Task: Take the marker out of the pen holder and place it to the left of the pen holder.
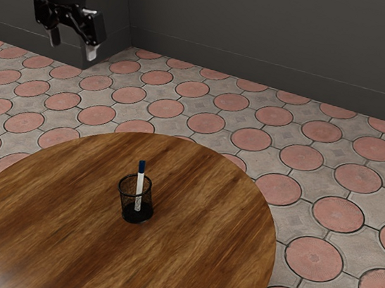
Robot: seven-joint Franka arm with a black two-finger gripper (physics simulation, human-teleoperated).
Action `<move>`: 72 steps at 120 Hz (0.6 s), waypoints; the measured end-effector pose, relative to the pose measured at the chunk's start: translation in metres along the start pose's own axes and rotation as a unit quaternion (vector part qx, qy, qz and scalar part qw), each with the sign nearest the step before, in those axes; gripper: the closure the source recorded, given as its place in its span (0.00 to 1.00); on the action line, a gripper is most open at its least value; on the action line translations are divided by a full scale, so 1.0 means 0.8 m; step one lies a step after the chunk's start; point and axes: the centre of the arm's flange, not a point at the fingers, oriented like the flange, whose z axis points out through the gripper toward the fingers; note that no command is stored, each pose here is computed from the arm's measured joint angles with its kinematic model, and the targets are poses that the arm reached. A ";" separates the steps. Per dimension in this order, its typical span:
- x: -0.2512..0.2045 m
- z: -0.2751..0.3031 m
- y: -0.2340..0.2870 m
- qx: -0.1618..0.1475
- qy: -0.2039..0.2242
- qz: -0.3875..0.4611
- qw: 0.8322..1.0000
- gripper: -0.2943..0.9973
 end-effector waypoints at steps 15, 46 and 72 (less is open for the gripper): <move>-0.001 0.000 0.002 -0.004 -0.003 -0.008 1.000 0.23; 0.056 0.185 0.098 0.004 -0.075 0.035 0.997 0.23; 0.093 0.294 0.114 -0.001 -0.053 0.023 0.998 0.23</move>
